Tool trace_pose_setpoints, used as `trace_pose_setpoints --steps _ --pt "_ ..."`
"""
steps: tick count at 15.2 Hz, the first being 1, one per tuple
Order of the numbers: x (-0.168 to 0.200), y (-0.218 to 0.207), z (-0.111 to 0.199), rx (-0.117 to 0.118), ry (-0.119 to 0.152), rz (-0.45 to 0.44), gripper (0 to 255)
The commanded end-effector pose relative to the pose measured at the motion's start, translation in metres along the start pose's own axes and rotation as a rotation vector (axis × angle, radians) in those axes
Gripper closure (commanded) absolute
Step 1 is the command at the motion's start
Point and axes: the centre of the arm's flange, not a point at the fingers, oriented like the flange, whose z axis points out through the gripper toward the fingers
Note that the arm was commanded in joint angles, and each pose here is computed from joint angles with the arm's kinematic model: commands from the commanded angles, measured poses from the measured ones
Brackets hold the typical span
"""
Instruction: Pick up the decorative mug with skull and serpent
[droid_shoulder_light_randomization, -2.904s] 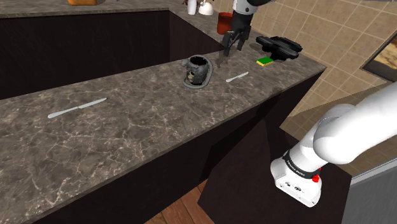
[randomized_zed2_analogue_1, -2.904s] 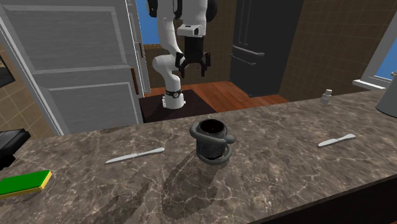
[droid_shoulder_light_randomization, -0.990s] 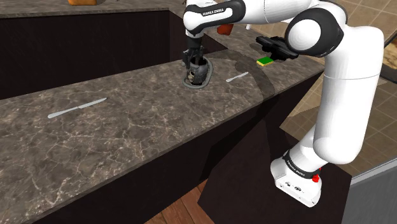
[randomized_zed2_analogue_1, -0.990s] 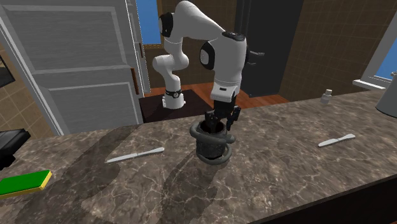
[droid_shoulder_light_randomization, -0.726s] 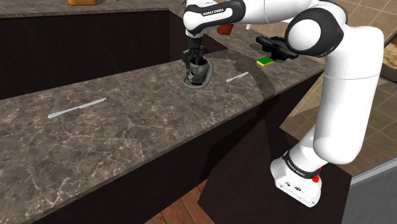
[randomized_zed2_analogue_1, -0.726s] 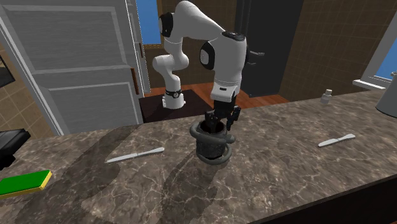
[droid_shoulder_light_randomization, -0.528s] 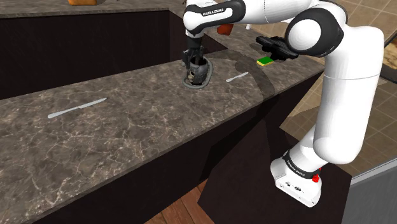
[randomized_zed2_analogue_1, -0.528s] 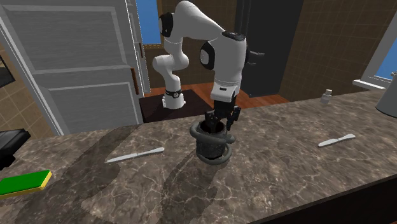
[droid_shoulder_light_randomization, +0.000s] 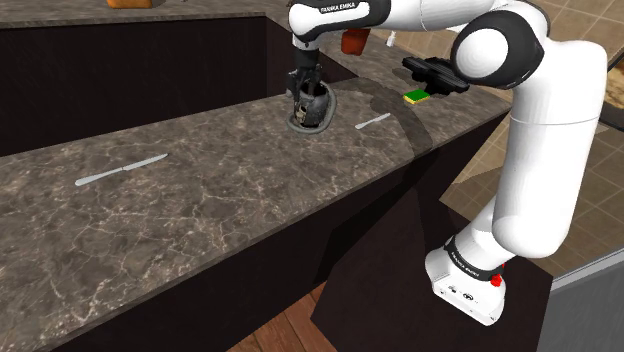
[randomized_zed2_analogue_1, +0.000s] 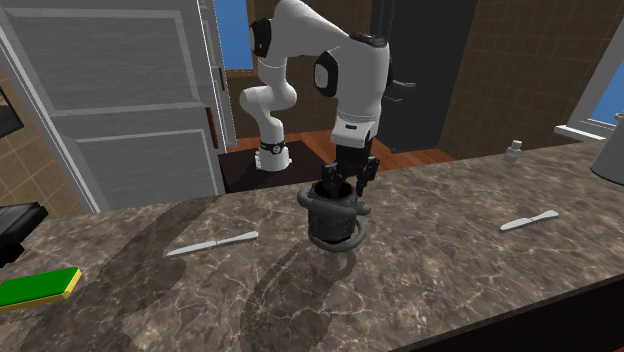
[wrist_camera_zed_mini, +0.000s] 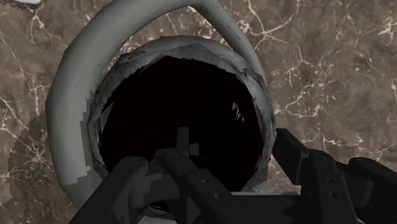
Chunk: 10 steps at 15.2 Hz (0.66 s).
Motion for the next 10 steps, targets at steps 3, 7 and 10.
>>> trace_pose_setpoints --steps 3,7,10 --pt "-0.002 0.0 -0.025 0.0 0.003 0.0 255" --pt "-0.002 0.0 -0.046 0.0 0.003 0.0 255" --pt "-0.003 0.0 -0.052 0.0 0.003 0.0 255"
